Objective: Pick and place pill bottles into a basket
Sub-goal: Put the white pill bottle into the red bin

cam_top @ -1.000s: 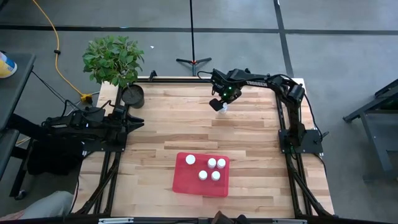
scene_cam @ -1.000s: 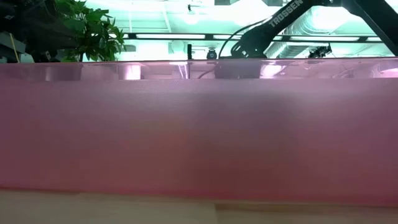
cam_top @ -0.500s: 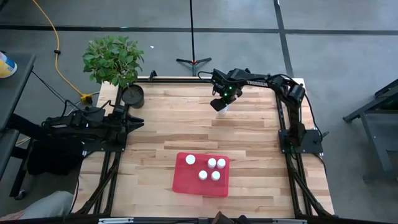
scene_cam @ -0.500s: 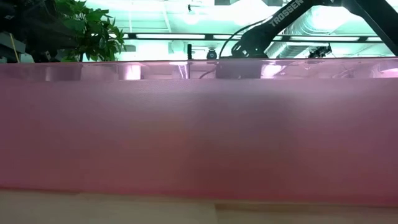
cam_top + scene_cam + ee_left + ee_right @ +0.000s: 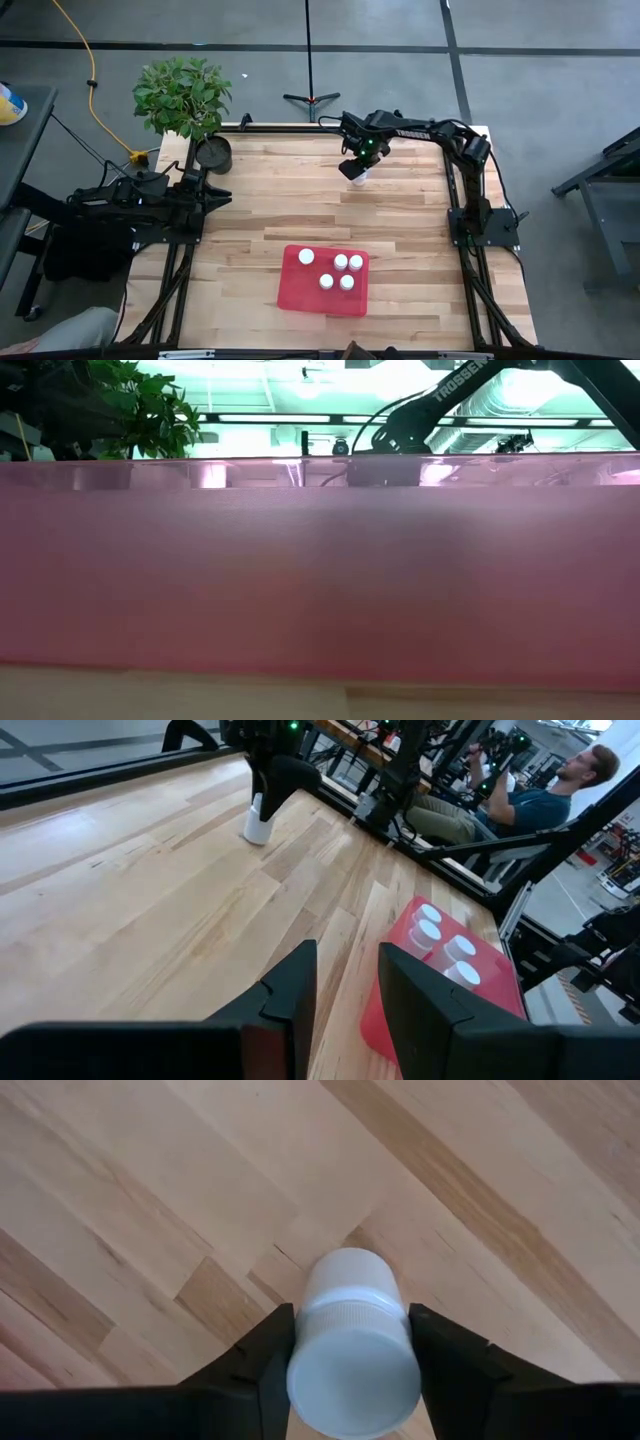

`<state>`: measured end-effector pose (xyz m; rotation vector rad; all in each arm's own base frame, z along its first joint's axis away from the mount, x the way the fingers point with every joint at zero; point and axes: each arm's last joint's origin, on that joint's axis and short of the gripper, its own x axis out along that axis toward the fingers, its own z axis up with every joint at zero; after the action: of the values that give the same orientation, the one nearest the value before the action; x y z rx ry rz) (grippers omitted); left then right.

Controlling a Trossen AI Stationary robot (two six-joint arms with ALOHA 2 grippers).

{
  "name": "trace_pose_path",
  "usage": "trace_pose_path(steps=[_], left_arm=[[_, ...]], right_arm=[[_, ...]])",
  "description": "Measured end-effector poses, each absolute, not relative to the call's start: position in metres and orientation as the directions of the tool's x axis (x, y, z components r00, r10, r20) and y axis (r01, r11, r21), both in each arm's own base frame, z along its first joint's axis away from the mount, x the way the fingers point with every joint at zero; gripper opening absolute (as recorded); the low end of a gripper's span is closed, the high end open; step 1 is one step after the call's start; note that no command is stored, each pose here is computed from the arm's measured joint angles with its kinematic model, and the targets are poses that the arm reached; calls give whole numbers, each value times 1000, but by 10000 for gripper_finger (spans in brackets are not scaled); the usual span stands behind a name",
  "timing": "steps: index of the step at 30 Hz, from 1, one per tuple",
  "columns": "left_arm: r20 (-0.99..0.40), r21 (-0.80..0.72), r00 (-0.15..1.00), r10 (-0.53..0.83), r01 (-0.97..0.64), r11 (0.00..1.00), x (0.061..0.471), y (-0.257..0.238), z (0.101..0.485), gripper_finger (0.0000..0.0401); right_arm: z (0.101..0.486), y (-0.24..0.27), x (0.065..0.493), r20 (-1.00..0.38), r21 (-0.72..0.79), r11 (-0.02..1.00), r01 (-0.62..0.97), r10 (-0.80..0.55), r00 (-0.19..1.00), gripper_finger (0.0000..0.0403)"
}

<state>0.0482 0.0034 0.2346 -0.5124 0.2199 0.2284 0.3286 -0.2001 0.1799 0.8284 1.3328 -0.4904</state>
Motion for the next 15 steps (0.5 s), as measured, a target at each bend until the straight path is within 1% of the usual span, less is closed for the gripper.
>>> trace_pose_path(steps=[4, 9, 15], left_arm=[[-264, -458, 951, 160, -269, 847, 48, 3, 235, 145], [-264, -458, 951, 160, -269, 847, 48, 3, 235, 145], [-263, -458, 951, 160, -269, 847, 48, 3, 235, 145]], right_arm=[[190, -202, 330, -975, 221, 648, 729, 128, 182, 160], [217, -205, 337, -981, 184, 679, 711, 76, 181, 158], [256, -198, 351, -969, 198, 718, 668, 43, 242, 157]])
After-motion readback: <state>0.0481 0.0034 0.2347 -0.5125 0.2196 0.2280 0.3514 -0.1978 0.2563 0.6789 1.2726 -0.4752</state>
